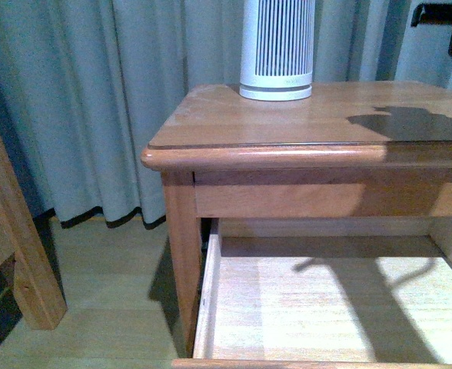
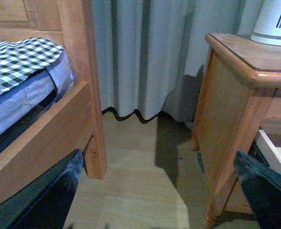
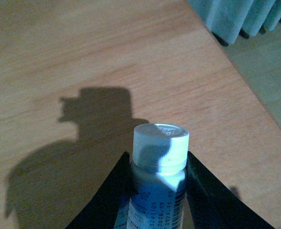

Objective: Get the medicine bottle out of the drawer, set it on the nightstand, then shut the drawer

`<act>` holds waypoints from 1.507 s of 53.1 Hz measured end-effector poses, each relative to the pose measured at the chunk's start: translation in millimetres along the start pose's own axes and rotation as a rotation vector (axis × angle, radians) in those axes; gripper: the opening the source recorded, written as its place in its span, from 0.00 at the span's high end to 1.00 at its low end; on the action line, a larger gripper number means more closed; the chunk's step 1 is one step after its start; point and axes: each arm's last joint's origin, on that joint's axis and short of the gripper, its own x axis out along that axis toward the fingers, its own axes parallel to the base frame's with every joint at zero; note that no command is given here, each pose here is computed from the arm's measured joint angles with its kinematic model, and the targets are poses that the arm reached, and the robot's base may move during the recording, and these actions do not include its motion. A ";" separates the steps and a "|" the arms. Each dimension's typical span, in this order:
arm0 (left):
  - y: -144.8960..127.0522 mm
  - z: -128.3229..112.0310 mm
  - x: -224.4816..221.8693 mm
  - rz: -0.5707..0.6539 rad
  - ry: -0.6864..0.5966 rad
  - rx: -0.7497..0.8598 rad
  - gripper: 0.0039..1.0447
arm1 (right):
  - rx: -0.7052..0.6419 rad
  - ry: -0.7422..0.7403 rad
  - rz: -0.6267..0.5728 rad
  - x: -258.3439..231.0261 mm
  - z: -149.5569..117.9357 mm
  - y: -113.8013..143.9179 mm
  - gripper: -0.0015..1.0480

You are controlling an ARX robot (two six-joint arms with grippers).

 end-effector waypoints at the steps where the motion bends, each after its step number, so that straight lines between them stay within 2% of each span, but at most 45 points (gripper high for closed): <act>1: 0.0 0.0 0.0 0.000 0.000 0.000 0.06 | 0.000 0.009 -0.008 5.8 -0.1 -0.6 0.72; 13: 0.0 0.0 0.0 0.000 0.000 0.000 0.06 | -0.011 0.048 -0.015 30.7 -2.1 1.2 0.71; 26: 0.0 0.0 0.0 0.000 0.000 0.000 0.06 | -0.021 0.021 -0.006 33.4 -1.2 2.4 0.32; 31: 0.0 0.0 0.0 0.000 0.000 0.000 0.06 | -0.027 -0.014 -0.002 26.8 3.1 1.6 0.16; 32: 0.0 0.0 0.0 0.000 0.000 0.000 0.06 | -0.032 -0.037 0.005 21.0 5.0 2.0 0.10; 34: 0.0 0.0 0.0 0.000 0.000 0.000 0.06 | -0.037 -0.061 0.007 15.4 6.6 1.6 0.06; 45: 0.0 0.0 0.0 0.000 0.000 0.000 0.06 | -0.026 -0.184 0.090 -49.0 10.4 -3.6 0.07; 50: 0.0 0.0 0.0 0.000 0.000 0.000 0.06 | -0.028 -0.238 0.157 -96.3 -10.7 -11.5 0.07; 55: 0.0 0.0 0.0 0.000 0.000 0.000 0.06 | -0.041 -0.231 0.223 -134.7 -51.0 -24.4 0.07; 68: 0.0 0.0 0.0 0.000 0.000 0.000 0.06 | -0.061 -0.122 0.246 -172.7 -135.2 -54.1 0.07; 80: 0.0 0.0 0.0 0.000 0.000 0.000 0.06 | -0.075 -0.011 0.287 -194.2 -187.7 -64.2 0.07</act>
